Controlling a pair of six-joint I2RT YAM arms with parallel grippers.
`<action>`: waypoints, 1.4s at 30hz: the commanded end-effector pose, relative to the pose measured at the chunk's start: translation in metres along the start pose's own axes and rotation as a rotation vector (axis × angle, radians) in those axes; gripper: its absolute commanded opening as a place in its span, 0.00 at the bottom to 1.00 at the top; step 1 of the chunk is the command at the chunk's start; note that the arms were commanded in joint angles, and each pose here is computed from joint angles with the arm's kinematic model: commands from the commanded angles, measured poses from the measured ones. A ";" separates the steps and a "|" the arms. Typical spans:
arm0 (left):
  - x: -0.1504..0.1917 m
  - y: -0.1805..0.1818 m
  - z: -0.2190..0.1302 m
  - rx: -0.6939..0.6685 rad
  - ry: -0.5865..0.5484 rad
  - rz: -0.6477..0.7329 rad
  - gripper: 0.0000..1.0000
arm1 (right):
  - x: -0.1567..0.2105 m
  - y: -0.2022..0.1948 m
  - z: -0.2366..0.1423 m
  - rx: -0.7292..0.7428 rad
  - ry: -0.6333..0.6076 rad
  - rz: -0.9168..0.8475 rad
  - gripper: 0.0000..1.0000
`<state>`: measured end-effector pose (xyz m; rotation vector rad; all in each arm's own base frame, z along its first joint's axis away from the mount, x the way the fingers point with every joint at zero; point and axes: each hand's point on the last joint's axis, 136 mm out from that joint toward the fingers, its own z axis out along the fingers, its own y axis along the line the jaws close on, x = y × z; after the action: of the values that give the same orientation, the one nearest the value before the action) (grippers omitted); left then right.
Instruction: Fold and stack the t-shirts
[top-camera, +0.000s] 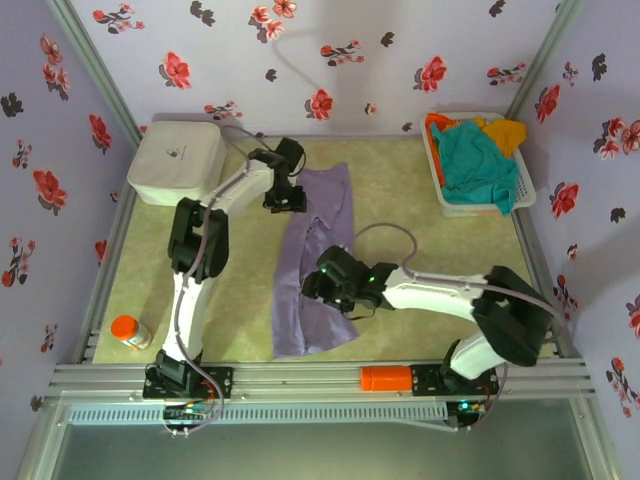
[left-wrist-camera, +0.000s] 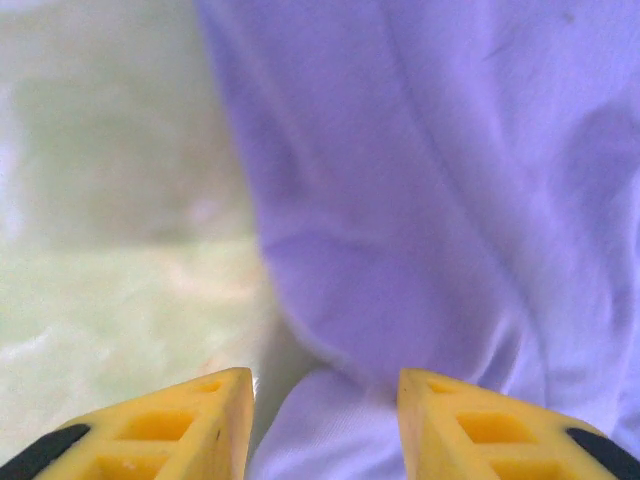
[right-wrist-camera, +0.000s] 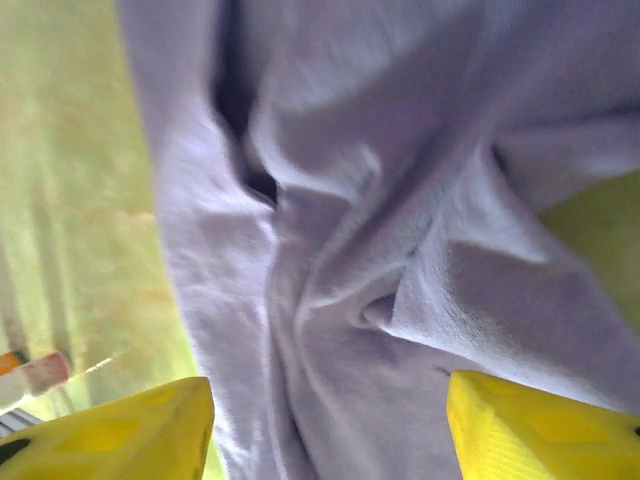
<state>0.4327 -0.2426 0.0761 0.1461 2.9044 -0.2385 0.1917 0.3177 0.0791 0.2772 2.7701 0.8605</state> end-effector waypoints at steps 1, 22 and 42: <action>0.000 0.012 -0.073 -0.007 -0.121 0.024 0.42 | -0.042 0.000 -0.037 0.082 -0.137 -0.124 0.65; 0.204 0.066 -0.110 0.035 -0.225 -0.197 0.44 | -0.203 0.064 0.030 0.095 -0.081 -0.415 0.39; 0.265 0.035 -0.079 0.098 -0.142 -0.154 0.44 | -0.272 -0.027 0.118 0.430 -0.032 -0.343 0.38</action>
<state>0.1607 -0.1659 0.0903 -0.0335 2.7827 -0.3820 0.4688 0.3326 0.0305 -0.1452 2.7686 0.3628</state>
